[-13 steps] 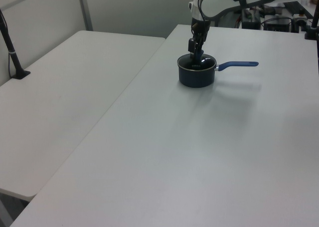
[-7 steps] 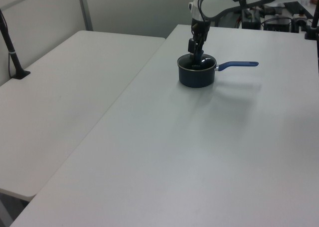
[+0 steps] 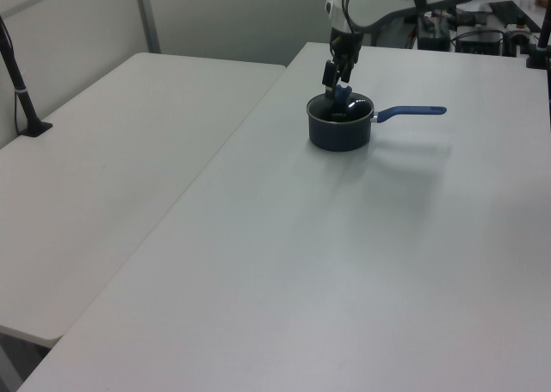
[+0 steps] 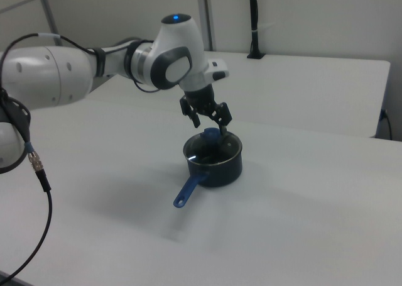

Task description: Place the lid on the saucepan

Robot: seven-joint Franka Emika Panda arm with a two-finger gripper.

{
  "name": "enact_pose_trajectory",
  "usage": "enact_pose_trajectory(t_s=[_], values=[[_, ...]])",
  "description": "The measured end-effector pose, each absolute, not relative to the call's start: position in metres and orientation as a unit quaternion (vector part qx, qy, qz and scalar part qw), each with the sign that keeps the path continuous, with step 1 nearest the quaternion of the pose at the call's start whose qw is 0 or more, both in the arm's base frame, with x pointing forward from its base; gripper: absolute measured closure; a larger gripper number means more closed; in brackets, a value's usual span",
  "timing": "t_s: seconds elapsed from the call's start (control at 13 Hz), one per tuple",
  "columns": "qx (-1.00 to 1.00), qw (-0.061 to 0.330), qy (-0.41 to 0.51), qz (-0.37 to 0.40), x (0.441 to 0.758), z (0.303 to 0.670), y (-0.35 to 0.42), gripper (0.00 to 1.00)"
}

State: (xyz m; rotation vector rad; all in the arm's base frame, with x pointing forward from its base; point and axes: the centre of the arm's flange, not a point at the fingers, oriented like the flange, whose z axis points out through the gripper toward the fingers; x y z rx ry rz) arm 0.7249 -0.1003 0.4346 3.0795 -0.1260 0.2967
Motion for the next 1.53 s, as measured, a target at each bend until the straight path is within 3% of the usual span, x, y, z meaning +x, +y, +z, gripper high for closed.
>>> enact_pose_trajectory(t_s=[0.77,1.07,1.53], values=[[1.000,0.020,-0.009,0.005,0.625,0.578,-0.028,0.00],[1.000,0.024,0.000,0.009,0.587,0.600,-0.007,0.00],[0.999,0.023,-0.046,0.005,0.582,0.596,-0.008,0.00]])
